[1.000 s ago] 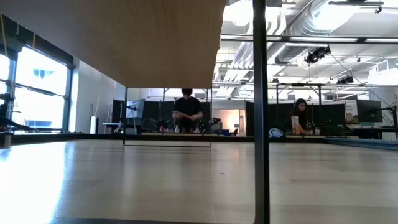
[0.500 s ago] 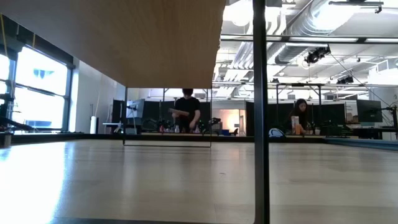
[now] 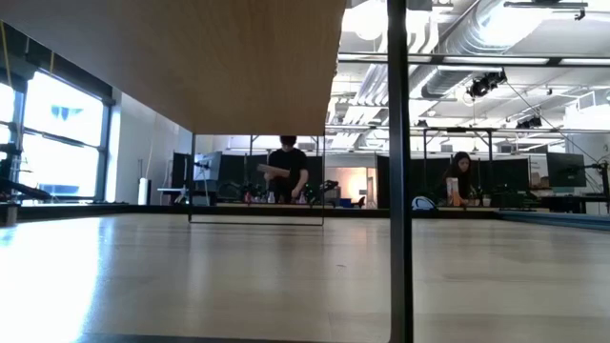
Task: Sort vases onto shelf
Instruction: Put the left transparent vase on the shelf to align with the other transparent vases
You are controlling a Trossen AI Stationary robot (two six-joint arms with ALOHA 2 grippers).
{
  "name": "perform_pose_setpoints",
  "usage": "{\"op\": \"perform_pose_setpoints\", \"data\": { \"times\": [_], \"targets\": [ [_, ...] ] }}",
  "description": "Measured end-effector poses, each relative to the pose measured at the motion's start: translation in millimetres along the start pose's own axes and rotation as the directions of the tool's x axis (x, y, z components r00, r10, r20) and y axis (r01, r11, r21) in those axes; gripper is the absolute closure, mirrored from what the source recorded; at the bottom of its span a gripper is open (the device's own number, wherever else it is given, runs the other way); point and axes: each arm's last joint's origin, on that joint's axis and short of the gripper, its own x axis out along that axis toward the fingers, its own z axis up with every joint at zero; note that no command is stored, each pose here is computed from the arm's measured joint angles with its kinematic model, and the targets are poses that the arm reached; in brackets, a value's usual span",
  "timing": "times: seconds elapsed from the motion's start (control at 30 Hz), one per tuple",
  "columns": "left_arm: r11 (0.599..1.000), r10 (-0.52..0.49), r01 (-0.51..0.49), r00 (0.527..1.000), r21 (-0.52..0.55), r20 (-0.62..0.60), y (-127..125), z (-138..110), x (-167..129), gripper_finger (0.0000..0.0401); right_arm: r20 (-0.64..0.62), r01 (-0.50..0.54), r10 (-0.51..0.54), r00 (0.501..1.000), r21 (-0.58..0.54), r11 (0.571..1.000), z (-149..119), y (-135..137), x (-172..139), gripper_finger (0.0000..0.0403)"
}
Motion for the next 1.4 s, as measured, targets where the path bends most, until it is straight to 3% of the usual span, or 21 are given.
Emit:
{"op": "perform_pose_setpoints", "data": {
  "times": [0.13,0.27,0.6,0.83,1.03,1.23,1.4],
  "targets": [
    [0.996,-0.059,0.072,0.979,0.057,-0.196,-2,-14,3,0.0231,0.001,0.056,-0.056,0.998,0.059,0.997,-12,6,-5,0.0341],
    [0.986,-0.082,0.122,0.946,0.111,-0.313,-4,-29,6,0.0231,0.019,0.097,-0.101,0.995,0.15,0.984,-19,8,-8,0.0341],
    [0.947,0.05,0.118,0.865,0.299,-0.5,-3,-91,32,0.0231,0.095,0.097,-0.126,0.988,0.257,0.962,-18,12,-9,0.0341],
    [0.924,0.142,0.048,0.879,0.38,-0.456,4,-113,45,0.0231,0.111,0.102,-0.133,0.985,0.249,0.963,-21,15,-11,0.0341],
    [0.921,0.199,-0.031,0.894,0.389,-0.401,10,-121,56,0.0231,0.123,0.106,-0.139,0.983,0.243,0.964,-22,16,-12,0.0341],
    [0.932,0.197,-0.02,0.867,0.362,-0.459,10,-132,67,0.0231,0.124,0.098,-0.13,0.984,0.233,0.968,-27,20,-15,0.0341],
    [0.938,0.193,-0.029,0.87,0.344,-0.453,10,-134,70,0.0231,0.153,0.109,-0.145,0.977,0.225,0.968,-30,23,-17,0.0341]
  ]
}}
